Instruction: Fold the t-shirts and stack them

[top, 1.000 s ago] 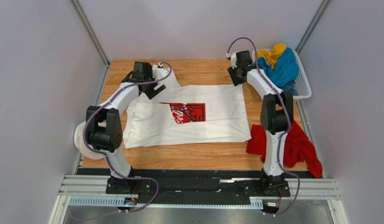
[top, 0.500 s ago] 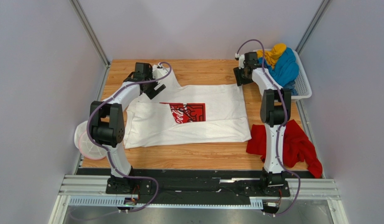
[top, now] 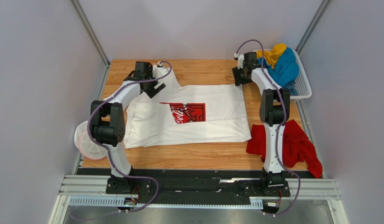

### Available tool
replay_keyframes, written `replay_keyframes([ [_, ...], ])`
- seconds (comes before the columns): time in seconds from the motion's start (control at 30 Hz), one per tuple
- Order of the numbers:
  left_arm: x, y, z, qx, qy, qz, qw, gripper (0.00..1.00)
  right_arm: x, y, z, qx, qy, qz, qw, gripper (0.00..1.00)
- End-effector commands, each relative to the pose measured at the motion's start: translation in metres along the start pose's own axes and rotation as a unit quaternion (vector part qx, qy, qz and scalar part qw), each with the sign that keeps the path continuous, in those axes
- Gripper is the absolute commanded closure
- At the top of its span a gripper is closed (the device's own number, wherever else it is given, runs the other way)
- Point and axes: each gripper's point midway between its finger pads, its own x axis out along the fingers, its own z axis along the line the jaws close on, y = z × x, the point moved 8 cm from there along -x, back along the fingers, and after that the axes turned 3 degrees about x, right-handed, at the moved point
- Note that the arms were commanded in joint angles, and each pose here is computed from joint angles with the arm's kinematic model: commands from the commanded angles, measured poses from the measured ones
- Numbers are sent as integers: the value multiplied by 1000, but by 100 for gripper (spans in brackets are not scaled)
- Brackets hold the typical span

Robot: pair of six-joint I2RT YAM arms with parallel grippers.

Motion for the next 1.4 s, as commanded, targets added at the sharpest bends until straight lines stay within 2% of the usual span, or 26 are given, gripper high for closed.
replay_keyframes([
  [0.0,-4,-5,15,3,-22,-9,1000,1,5,-12,-1,0,-10,-23,1000,48],
  [0.2,0,-3,18,2,-25,-6,1000,1,14,-9,-1,0,-16,-18,1000,50],
  [0.3,1,-3,19,5,-26,-6,1000,1,16,-5,0,-2,-18,-11,1000,60],
  [0.33,2,-3,21,6,-28,-7,1000,1,15,-5,0,-3,-17,-13,1000,67],
  [0.53,8,-5,31,-7,-34,-7,999,1,13,0,-1,-4,-13,-9,1000,92],
  [0.7,14,-11,40,-19,-39,-10,999,1,7,1,0,-7,-12,-7,1000,100],
  [0.9,24,-34,63,-33,-49,-33,998,1,-9,6,1,-11,-11,-2,1000,100],
  [1.03,50,-41,73,-41,-51,-31,997,1,-22,10,4,-14,-11,4,1000,100],
  [1.2,79,-59,90,-49,-61,-62,995,1,-37,19,10,-28,-9,9,1000,100],
  [1.37,105,-63,89,-76,-42,-66,994,1,-53,20,17,-44,-8,3,999,100],
])
